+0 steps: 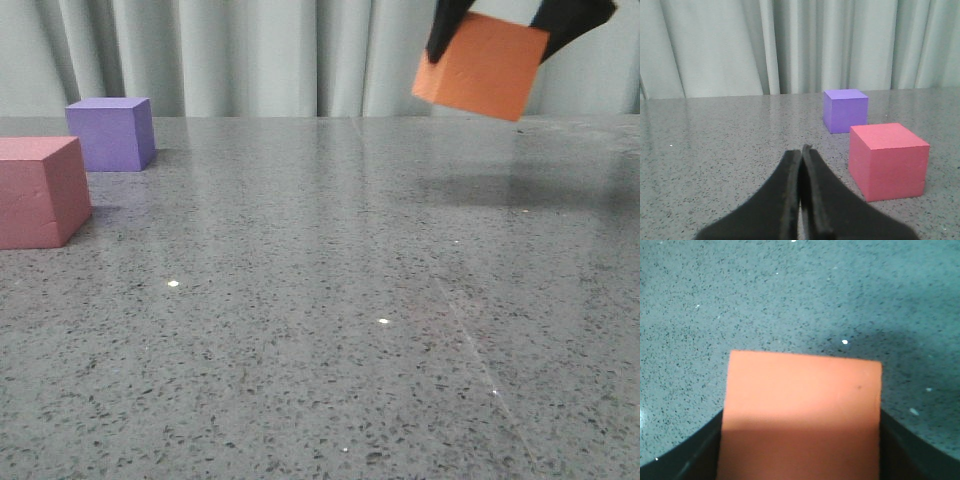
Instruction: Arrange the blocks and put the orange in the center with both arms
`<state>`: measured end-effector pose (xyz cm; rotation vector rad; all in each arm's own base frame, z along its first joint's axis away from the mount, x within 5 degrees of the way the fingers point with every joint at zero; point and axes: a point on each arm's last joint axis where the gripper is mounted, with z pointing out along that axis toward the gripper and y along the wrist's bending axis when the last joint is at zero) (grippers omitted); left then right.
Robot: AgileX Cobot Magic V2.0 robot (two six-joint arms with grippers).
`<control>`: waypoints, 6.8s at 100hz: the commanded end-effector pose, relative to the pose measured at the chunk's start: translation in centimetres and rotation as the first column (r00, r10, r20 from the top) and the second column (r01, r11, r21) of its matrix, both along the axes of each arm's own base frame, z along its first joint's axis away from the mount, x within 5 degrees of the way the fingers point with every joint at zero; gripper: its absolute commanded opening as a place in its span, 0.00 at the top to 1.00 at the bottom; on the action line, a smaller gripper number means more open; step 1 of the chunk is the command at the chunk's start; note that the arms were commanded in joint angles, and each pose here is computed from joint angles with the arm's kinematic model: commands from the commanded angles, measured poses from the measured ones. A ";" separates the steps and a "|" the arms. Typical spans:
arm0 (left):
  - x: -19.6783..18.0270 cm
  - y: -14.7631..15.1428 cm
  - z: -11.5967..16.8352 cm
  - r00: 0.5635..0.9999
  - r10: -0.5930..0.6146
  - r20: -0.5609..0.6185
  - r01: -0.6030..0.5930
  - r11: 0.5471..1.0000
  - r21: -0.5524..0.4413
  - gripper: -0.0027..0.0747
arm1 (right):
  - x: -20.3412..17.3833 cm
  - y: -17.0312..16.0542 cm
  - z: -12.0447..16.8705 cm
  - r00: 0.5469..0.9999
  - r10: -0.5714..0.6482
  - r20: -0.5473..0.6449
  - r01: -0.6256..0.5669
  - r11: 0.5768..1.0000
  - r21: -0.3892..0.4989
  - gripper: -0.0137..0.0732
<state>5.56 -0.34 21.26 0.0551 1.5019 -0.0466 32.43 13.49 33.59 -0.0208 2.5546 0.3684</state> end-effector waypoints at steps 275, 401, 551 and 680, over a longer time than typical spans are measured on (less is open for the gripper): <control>-0.1 -0.1 -0.9 0.998 -0.015 0.059 0.015 1.000 -0.011 0.99 | 2.4 11.8 2.3 0.997 0.017 0.074 -0.001 0.976 -0.216 0.09; -0.1 -0.1 -0.9 0.998 -0.015 0.059 0.015 1.000 -0.011 0.99 | -9.3 -8.4 4.7 0.982 -0.111 0.156 0.153 0.943 -0.295 0.09; -0.1 -0.1 -0.9 0.998 -0.015 0.059 0.015 1.000 -0.011 0.99 | -28.7 -13.7 -2.8 0.990 -0.085 0.111 0.108 0.971 -0.213 0.09; -0.1 -0.1 -0.9 0.998 -0.017 0.069 0.017 1.000 -0.011 0.99 | -28.9 -13.5 -2.9 0.994 -0.078 0.080 0.092 0.978 -0.189 0.92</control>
